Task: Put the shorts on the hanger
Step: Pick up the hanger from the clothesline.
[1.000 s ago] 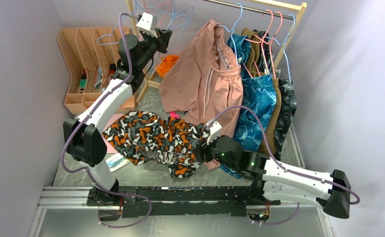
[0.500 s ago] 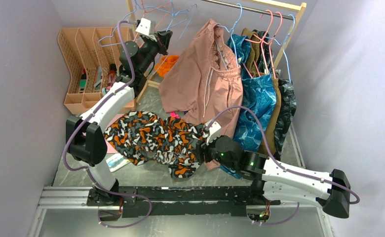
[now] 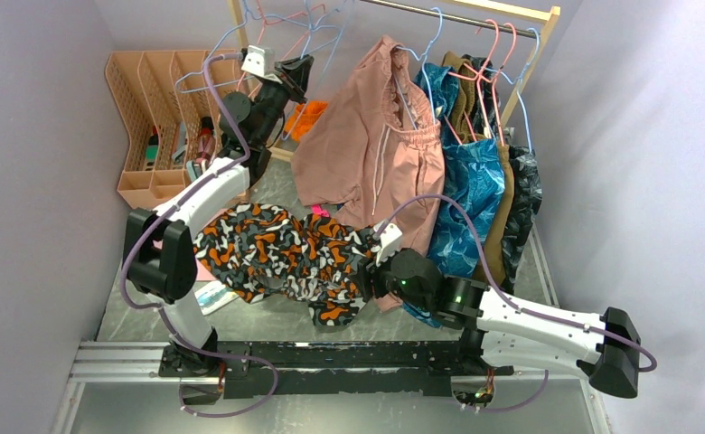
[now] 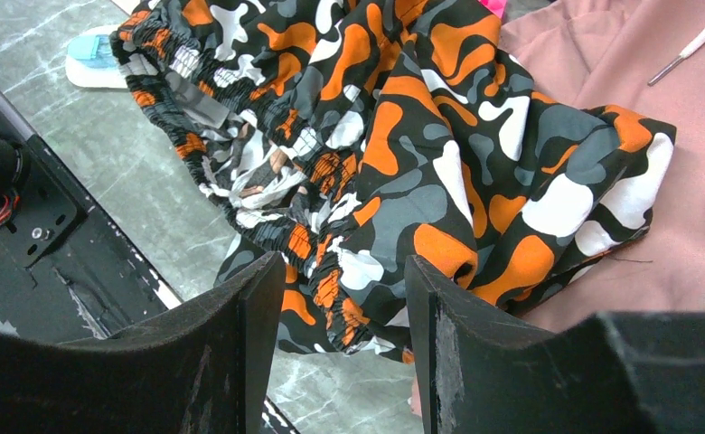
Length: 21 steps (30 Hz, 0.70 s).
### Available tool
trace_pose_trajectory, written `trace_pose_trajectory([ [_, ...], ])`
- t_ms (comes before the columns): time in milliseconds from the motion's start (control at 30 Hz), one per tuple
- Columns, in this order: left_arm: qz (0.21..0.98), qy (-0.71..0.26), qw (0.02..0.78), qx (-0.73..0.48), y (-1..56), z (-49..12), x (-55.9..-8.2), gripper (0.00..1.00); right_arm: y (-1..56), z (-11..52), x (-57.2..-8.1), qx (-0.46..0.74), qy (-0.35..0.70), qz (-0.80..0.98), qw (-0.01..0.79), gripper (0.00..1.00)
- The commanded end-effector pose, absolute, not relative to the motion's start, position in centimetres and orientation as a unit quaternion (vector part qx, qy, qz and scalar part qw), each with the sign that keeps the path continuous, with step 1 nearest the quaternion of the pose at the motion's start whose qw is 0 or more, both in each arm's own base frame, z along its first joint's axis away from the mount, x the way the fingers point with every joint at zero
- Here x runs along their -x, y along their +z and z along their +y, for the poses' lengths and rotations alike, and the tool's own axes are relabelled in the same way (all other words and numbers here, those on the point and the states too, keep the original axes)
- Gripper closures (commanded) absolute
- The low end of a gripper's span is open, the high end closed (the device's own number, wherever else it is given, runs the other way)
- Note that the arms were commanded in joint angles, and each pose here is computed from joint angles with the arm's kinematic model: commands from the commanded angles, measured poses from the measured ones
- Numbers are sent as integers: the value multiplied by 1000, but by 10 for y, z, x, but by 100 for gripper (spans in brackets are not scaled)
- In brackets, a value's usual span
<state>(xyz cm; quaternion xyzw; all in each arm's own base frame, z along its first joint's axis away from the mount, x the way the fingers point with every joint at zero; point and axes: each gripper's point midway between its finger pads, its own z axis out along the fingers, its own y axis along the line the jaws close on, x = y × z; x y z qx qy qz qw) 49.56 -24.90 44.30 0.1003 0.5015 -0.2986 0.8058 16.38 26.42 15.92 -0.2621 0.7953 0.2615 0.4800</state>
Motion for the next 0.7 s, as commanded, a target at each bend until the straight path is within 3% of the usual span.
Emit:
trace_pose_trajectory([
  [0, 461, -315, 825, -87, 459, -249, -493, 93, 163, 268, -164, 259, 267, 792, 483, 45],
  [667, 390, -358, 845, -77, 473, -254, -487, 93, 153, 271, -165, 266, 259, 798, 475, 45],
])
